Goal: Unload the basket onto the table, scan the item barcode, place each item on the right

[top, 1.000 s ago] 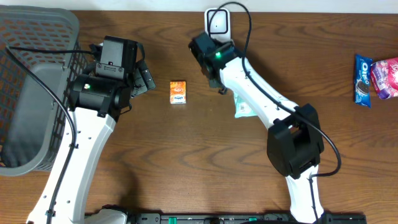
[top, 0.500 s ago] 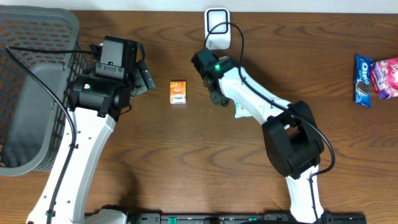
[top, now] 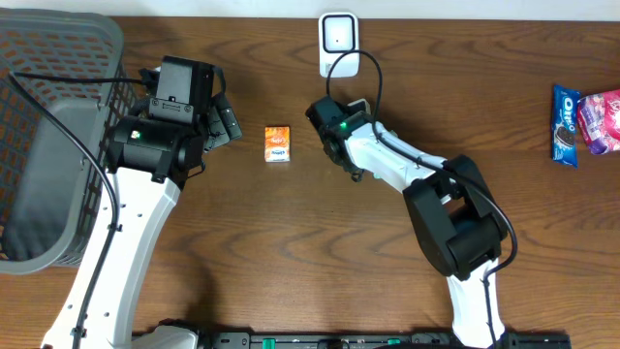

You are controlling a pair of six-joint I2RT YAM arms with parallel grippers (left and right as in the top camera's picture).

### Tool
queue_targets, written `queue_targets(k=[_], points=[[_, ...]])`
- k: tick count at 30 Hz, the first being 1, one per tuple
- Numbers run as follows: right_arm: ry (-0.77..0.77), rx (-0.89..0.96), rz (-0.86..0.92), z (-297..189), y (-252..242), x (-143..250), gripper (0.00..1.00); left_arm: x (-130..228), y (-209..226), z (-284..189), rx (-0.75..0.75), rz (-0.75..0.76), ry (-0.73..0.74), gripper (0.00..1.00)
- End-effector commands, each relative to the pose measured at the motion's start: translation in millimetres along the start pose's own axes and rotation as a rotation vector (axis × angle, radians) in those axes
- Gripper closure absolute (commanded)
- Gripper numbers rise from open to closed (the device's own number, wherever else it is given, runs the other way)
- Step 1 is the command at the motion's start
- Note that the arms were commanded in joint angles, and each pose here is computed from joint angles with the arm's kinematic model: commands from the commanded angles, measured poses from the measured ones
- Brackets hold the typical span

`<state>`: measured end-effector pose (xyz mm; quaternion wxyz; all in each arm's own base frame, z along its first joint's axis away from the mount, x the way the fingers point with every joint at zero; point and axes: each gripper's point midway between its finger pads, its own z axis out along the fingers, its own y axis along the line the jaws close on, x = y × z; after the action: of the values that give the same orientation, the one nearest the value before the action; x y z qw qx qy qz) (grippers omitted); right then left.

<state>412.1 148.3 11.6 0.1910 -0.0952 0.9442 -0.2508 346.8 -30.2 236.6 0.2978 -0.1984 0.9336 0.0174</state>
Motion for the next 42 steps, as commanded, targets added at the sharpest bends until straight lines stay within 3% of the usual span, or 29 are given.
queue_targets(k=[1,4,8,13,17,23,27,32,33,36,42], points=[[0.066,-0.017,0.027,15,-1,21,0.68,0,1,1,-0.006,-0.002,0.002,0.02],[0.090,-0.074,0.063,17,3,21,0.87,0,1,1,-0.006,-0.002,0.002,0.02],[0.139,-0.225,0.116,10,13,11,0.99,0,1,1,-0.006,-0.002,0.002,0.02],[0.196,-0.508,0.204,-16,25,-17,0.99,0,1,1,-0.006,-0.002,0.002,0.02],[0.210,-0.877,0.224,-50,36,-43,0.99,0,1,1,-0.006,-0.002,0.002,0.02],[0.270,-1.308,0.337,-74,26,-50,0.99,0,1,1,-0.006,-0.002,0.002,0.02],[0.275,-1.422,0.392,-63,24,-40,0.99,0,1,1,-0.006,-0.002,0.002,0.02],[0.332,-1.413,0.514,-24,21,-9,0.99,0,1,1,-0.006,-0.002,0.002,0.02],[0.333,-1.396,0.531,-16,18,-5,0.98,0,1,1,-0.006,-0.002,0.002,0.02],[0.341,-1.346,0.571,0,1,1,0.73,0,1,1,-0.006,-0.002,0.002,0.02],[0.298,-1.151,0.598,9,-51,-10,0.58,0,1,1,-0.006,-0.002,0.002,0.02]])
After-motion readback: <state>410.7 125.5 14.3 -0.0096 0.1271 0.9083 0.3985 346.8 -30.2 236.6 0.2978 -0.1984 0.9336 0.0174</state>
